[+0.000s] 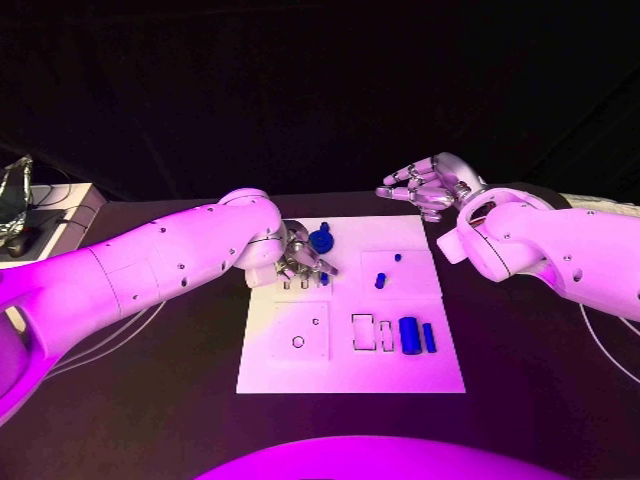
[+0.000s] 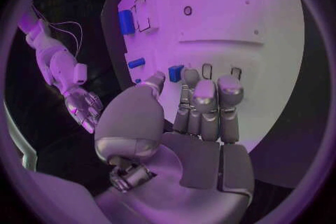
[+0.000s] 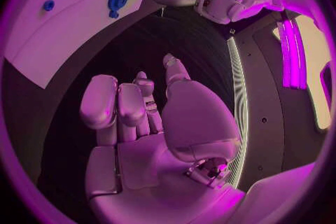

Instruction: Assemble the parts on the task board

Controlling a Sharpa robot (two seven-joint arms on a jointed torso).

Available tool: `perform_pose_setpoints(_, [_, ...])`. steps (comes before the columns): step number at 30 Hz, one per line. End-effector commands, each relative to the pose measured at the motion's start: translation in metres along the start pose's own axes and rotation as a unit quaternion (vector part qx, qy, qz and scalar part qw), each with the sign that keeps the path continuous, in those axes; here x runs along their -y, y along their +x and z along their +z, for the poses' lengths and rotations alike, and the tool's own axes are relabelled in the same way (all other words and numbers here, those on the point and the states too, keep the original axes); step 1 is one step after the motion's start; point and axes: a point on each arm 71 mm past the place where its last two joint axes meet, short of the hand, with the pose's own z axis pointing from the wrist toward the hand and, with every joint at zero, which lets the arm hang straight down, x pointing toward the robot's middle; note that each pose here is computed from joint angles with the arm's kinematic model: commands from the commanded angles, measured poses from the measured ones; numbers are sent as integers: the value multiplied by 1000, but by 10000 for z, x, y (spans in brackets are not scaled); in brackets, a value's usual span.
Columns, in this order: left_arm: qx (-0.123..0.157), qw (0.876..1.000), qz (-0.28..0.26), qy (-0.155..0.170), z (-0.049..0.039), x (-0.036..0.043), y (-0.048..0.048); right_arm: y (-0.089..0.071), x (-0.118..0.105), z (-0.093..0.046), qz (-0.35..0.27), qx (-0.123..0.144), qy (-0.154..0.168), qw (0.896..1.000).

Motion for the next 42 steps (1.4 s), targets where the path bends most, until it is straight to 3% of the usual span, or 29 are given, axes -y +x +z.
perform_pose_setpoints(1, [-13,1000,3,9,5,17,20,16,-15,2,-5,-9,-6,1000])
perform_pose_setpoints(42, [-31,999,-15,26,22,-6,23,60,-40,23,-9,-18,-10,1000])
